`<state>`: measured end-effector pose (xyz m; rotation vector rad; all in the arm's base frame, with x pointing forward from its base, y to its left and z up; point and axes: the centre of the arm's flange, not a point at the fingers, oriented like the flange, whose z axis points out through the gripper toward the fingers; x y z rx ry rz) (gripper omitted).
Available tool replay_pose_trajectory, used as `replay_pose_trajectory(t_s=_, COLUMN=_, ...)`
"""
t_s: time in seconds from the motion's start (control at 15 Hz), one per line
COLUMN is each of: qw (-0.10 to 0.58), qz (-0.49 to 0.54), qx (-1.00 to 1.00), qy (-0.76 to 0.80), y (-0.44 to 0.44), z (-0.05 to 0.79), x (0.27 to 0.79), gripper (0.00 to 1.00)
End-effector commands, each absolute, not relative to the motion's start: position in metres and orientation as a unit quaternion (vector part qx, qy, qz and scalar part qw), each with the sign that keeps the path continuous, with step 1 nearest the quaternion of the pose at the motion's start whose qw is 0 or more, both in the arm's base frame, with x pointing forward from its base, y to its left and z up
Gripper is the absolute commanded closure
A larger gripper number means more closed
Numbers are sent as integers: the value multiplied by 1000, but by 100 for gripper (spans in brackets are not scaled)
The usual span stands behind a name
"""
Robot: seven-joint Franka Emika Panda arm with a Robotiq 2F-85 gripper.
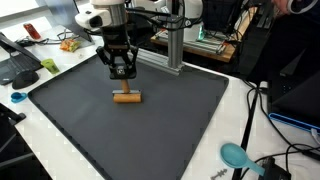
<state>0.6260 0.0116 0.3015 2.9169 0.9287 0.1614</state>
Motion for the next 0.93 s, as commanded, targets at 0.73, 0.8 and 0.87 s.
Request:
replay_pose_trajectory(t_s=0.73, qw=38, qz=-27, qx=947, qy=317, y=-23, z=245, x=603, gripper=77)
replay_pose_trajectory(t_s=0.8, qw=38, qz=-27, qx=947, qy=316, y=-25, z=245, x=601, gripper=77)
replay_pose_trajectory(t_s=0.87, qw=38, qz=-27, qx=947, qy=317, y=-27, z=244, x=600, gripper=77)
